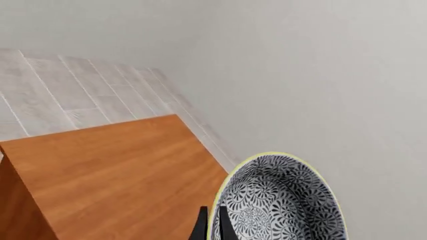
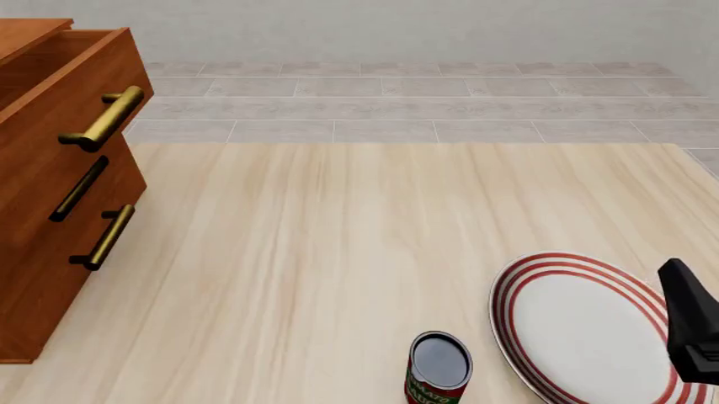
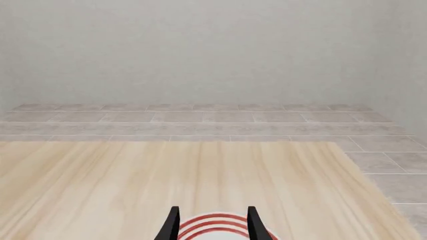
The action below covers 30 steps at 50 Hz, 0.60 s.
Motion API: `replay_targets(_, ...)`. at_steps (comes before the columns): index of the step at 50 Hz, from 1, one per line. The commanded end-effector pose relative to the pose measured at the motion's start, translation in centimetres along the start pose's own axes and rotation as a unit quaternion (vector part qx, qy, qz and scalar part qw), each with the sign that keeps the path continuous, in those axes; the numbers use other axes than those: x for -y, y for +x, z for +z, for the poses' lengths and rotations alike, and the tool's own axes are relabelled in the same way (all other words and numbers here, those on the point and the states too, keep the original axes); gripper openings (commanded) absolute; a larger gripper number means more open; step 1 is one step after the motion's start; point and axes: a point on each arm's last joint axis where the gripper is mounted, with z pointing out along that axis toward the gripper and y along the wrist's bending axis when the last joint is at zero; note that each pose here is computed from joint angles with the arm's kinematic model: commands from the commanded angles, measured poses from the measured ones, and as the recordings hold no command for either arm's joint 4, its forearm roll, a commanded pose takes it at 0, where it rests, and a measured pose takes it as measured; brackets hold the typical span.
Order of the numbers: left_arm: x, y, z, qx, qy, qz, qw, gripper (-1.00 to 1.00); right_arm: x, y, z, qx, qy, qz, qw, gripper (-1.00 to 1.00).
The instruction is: Put the bowl on top of the cabinet.
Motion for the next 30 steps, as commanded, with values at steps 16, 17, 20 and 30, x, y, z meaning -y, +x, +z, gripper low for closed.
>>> replay_targets(16,-1.2,0.3,1.0,0.006,-0.020,-0.020,0.9996,-1.00,0.0,0.0,0.0,0.000,0.000,0.000,1.0000,1.00)
replay_targets(17,-1.3,0.3,1.1,0.006,-0.022,-0.021,0.9995,-1.00,0.0,0.0,0.0,0.000,0.000,0.000,1.0000,1.00)
replay_targets(20,-1.4,0.2,1.3,0.004,-0.027,-0.022,0.9994,-1.00,0.0,0.0,0.0,0.000,0.000,0.000,1.0000,1.00)
replay_targets(30,-2.3,0.2,2.0,0.006,-0.045,-0.035,0.9983,-1.00,0.0,0.0,0.0,0.000,0.000,0.000,1.0000,1.00)
